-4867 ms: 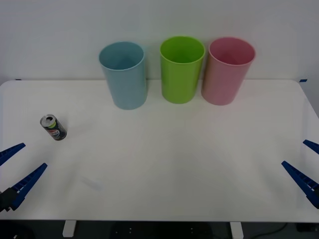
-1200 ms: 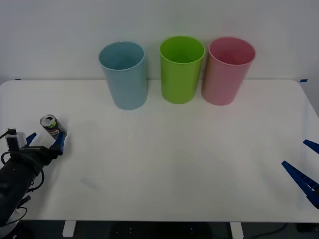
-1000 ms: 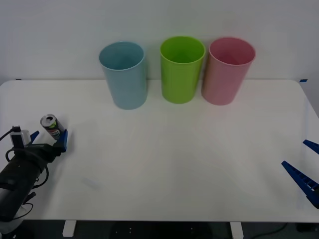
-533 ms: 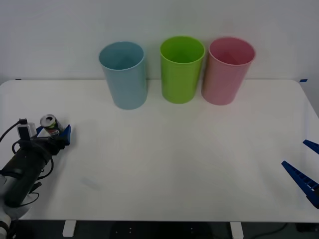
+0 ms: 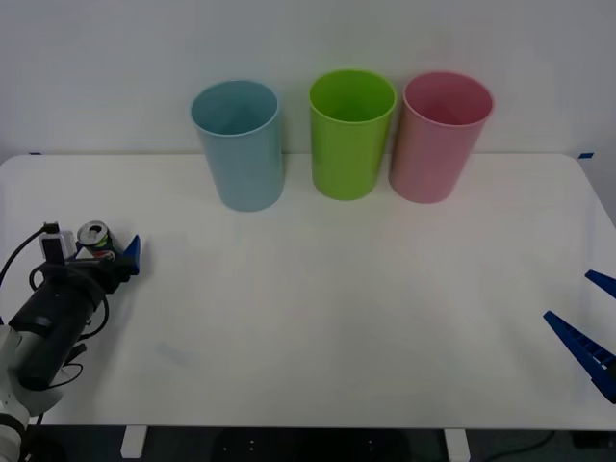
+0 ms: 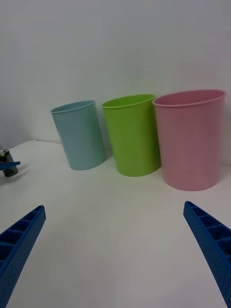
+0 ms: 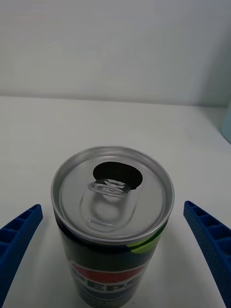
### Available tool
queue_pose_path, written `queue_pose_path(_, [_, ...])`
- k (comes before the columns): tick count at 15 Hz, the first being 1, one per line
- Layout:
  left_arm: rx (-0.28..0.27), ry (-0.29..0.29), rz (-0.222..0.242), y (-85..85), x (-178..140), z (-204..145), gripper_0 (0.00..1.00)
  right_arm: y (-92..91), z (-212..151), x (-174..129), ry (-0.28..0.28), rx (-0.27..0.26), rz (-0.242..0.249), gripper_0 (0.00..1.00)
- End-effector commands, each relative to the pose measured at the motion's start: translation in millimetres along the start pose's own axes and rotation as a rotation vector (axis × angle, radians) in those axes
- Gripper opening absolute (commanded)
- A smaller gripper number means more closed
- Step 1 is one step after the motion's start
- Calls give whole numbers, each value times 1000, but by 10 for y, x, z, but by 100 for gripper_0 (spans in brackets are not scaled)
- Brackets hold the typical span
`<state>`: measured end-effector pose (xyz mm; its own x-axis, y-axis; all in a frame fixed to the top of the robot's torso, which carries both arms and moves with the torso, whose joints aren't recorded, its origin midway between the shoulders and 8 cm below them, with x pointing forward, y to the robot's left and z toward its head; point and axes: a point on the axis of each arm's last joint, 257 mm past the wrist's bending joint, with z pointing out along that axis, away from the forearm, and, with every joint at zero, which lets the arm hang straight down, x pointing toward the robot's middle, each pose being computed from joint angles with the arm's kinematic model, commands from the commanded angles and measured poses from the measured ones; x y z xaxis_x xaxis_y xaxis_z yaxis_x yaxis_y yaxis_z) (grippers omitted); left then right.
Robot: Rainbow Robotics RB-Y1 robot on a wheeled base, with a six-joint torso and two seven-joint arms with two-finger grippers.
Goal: Grasp the object on the table and drop it into the matching bin: aluminum can to the light blue bin, PET bottle to the pink bin.
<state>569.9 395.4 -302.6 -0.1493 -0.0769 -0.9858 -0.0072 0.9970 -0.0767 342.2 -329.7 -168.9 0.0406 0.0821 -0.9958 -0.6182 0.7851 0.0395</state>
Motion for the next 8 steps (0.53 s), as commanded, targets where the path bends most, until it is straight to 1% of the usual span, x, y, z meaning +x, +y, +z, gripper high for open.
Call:
queue_pose_path(1, [3, 1, 3, -16, 4, 3, 11, 0, 0, 0, 0, 0, 0, 100])
queue_pose_path(2, [2, 1, 1, -12, 3, 3, 3, 0, 0, 0, 0, 0, 0, 100])
queue_pose_path(3, [3, 0, 3, -16, 2, 3, 0, 0, 0, 0, 0, 0, 0, 100])
queue_pose_path(8, [7, 1, 3, -34, 6, 6, 0, 0, 0, 0, 0, 0, 0, 100])
